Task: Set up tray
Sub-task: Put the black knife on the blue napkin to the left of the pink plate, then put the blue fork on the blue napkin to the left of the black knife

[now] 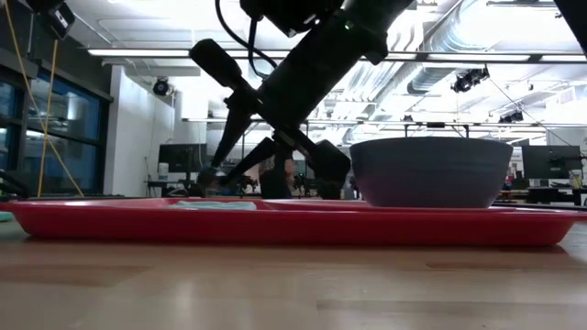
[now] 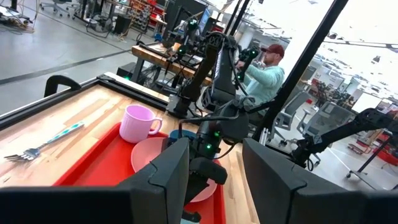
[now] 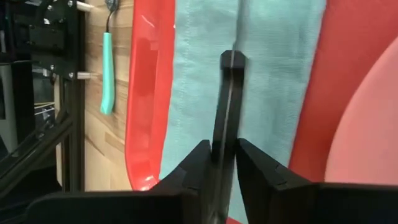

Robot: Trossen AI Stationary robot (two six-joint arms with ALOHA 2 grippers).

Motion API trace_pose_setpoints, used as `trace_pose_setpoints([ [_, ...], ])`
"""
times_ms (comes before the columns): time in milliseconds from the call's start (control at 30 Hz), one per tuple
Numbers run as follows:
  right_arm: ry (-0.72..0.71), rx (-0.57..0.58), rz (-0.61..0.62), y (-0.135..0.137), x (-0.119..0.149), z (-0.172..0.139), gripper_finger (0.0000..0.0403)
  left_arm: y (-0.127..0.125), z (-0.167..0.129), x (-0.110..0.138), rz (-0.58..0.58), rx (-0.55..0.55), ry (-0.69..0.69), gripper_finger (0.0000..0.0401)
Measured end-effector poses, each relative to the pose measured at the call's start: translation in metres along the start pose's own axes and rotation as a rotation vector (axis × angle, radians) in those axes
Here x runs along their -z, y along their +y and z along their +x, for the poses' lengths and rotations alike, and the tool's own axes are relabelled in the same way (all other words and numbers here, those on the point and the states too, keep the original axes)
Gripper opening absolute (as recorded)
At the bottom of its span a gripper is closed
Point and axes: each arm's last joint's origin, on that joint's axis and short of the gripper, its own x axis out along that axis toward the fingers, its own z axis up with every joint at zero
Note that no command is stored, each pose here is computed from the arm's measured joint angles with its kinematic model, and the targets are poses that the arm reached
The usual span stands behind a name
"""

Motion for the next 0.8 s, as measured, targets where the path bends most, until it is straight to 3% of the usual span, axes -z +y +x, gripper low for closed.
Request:
trace_pose_setpoints([
  [333,-0.013,-0.035,-0.011,0.003,-0.001,0.0,0.011,0.0,0.0,0.0,0.0,0.001,0.0,0.0182],
  [567,-0.044,-0.133,-0.036,0.013,-0.006,0.0,0.0121,0.0,0.0,0.0,0.0,0.004,0.001,0.0182],
  [800,-0.12,-0.368,-0.162,0.036,-0.023,-0.004,0.0122,0.0,0.0,0.0,0.0,0.007,0.002,0.0182],
])
